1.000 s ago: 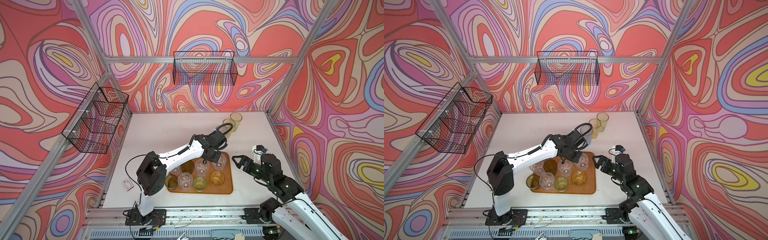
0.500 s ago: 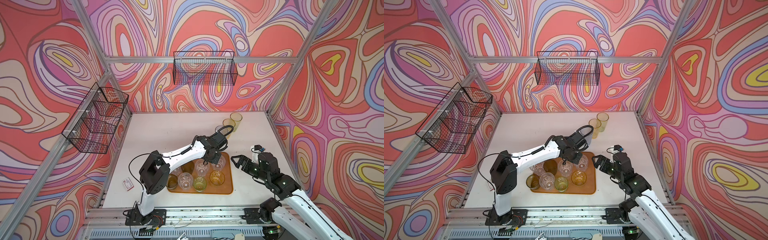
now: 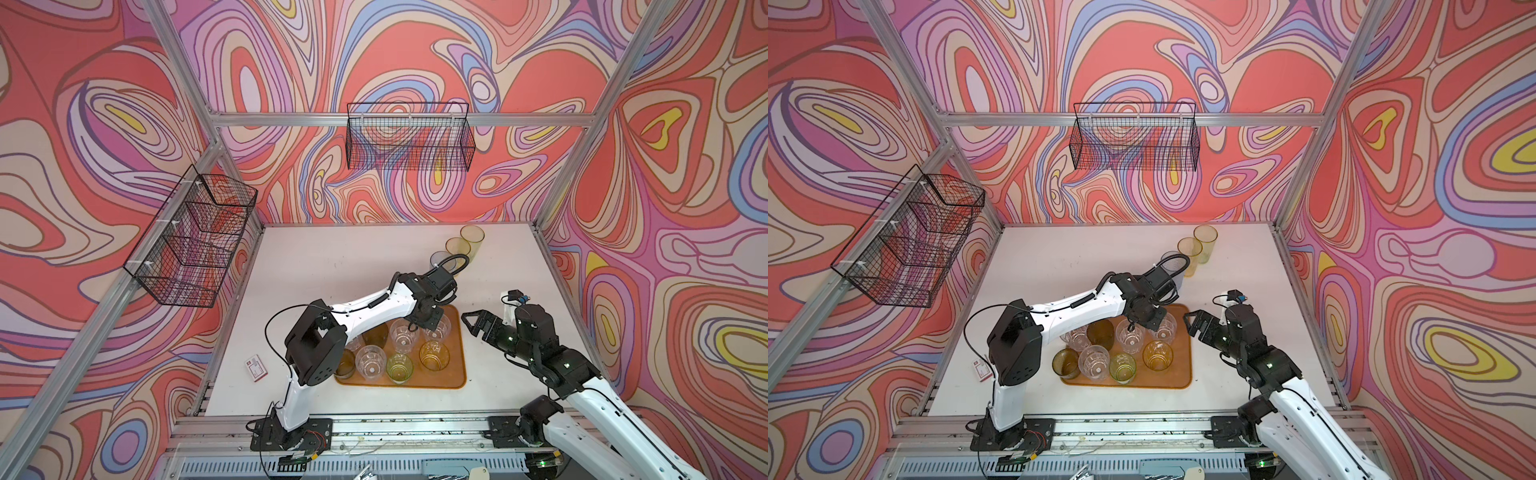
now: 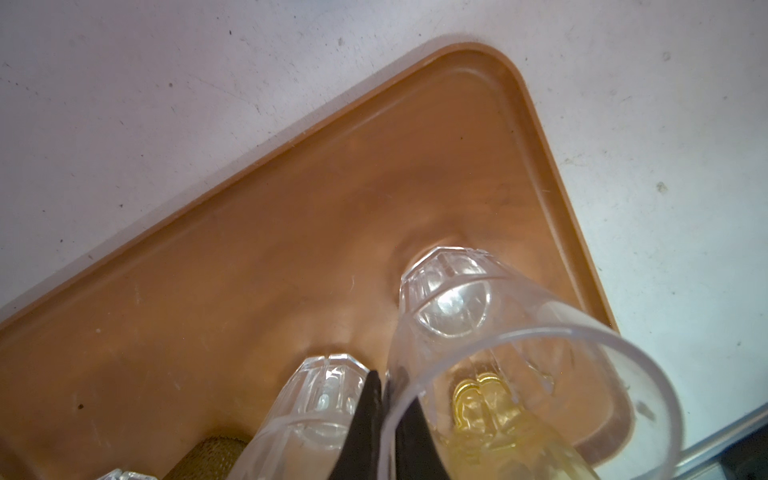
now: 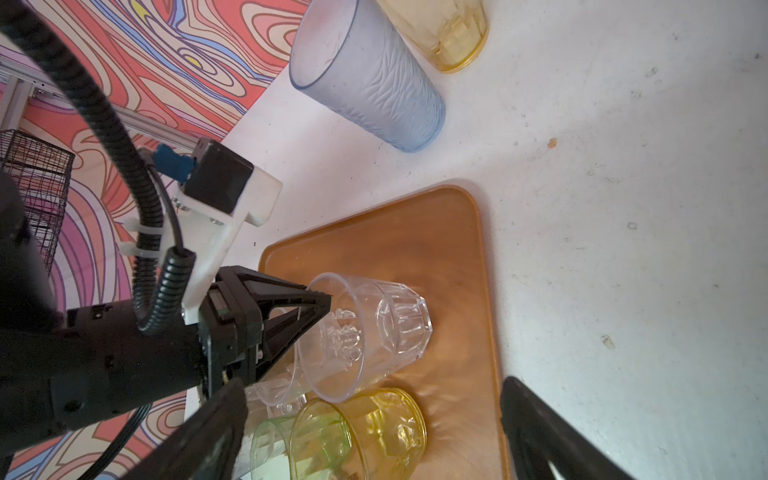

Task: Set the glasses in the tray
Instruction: 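Lower the clear glass onto the tray beside the other clear glasses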

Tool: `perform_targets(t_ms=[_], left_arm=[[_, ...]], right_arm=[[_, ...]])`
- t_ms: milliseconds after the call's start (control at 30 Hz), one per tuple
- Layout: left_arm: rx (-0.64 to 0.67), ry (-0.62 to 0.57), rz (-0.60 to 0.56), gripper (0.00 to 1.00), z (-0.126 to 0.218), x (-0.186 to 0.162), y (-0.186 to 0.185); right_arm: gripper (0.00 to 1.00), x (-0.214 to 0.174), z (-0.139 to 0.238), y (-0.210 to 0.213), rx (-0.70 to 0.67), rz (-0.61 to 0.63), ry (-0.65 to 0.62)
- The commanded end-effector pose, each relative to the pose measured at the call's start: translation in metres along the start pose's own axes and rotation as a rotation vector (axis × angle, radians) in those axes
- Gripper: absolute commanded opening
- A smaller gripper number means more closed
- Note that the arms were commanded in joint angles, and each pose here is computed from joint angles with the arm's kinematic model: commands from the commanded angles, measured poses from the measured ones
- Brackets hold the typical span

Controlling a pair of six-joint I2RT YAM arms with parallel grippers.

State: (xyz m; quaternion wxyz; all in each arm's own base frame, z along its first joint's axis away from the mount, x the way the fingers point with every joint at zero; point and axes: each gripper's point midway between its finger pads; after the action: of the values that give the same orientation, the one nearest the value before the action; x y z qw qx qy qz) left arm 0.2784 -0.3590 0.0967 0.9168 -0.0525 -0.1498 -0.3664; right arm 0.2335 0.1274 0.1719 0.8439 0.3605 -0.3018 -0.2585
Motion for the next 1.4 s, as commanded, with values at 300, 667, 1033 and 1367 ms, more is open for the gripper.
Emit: perform_targets(t_ms=[300,667,1033,1367], left_arm=[[0.0,0.021,-0.037,0.0,0.003,-0.002,-0.006],[0.007,0.012,-0.045,0.0,0.005,0.0,-0.007],[0.039,-0.064,-0.056,0.44,0.023,0.017,-0.001],[0.14,-0.162,-0.051,0.83,0.05,0.035,0.018]], right_arm=[[0.98,0.007,0.001,0.006,0.01,0.005,-0.023],[0.98,0.007,-0.001,0.006,0.008,0.002,-0.019],[0.98,0.008,-0.002,0.009,0.004,0.007,-0.015],[0.98,0.013,-0.001,0.015,0.0,-0.013,-0.024]])
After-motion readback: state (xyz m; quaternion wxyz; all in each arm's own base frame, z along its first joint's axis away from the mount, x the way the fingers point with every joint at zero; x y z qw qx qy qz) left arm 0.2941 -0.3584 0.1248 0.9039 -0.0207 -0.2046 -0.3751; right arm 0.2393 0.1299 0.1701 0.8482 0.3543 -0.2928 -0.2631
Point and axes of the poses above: each gripper's point midway between its finger pads, its own z axis back along the fingers, its own y axis along the line the jaws close on, x = y × z, and after that the axes turned 14 degrees about -z, right-handed
